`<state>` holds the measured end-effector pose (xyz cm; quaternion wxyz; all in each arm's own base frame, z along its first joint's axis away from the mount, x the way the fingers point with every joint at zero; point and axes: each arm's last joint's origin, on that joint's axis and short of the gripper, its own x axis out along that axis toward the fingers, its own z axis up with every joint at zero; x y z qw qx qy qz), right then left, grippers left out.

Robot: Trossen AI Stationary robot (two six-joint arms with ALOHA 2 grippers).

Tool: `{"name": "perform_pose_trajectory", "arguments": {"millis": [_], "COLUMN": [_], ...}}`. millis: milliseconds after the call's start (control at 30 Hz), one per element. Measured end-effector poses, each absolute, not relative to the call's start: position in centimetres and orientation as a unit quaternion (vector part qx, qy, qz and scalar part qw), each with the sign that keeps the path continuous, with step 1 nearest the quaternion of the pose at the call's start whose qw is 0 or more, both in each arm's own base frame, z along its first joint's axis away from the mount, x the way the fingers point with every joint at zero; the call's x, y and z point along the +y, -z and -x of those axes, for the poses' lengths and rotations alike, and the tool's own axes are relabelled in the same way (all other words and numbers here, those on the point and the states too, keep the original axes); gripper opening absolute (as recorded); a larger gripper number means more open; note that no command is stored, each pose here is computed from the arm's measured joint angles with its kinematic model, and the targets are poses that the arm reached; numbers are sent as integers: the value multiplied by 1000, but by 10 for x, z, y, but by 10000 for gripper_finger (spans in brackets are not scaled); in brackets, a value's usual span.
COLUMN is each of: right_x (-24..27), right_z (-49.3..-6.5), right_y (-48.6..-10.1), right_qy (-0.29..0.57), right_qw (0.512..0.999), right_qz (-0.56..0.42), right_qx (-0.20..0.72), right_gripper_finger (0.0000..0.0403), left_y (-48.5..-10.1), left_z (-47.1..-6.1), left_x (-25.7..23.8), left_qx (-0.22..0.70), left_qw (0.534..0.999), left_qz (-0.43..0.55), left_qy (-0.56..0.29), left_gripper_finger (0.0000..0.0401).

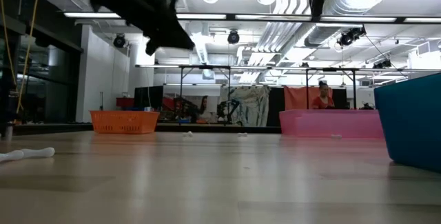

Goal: Sort Halloween decoration
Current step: Put the white bone toy into the black bin

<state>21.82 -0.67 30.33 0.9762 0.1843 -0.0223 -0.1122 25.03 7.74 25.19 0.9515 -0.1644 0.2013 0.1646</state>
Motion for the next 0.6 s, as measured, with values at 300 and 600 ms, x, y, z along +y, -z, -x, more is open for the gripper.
{"name": "perform_pose_trajectory", "arguments": {"millis": [300, 600], "right_x": [-7, -7], "right_z": [-218, -218], "right_y": [-297, -294], "right_qy": [119, 121], "right_qw": [975, 975], "right_qz": [-186, -185], "right_qx": [11, 22], "right_gripper_finger": [0, 0], "left_y": [-230, -175], "left_z": [-294, -334], "left_x": [145, 170], "left_qx": [458, 593], "left_qw": [851, 784], "left_qz": [194, 161], "left_qy": [-170, -93], "left_gripper_finger": [133, 175]}}
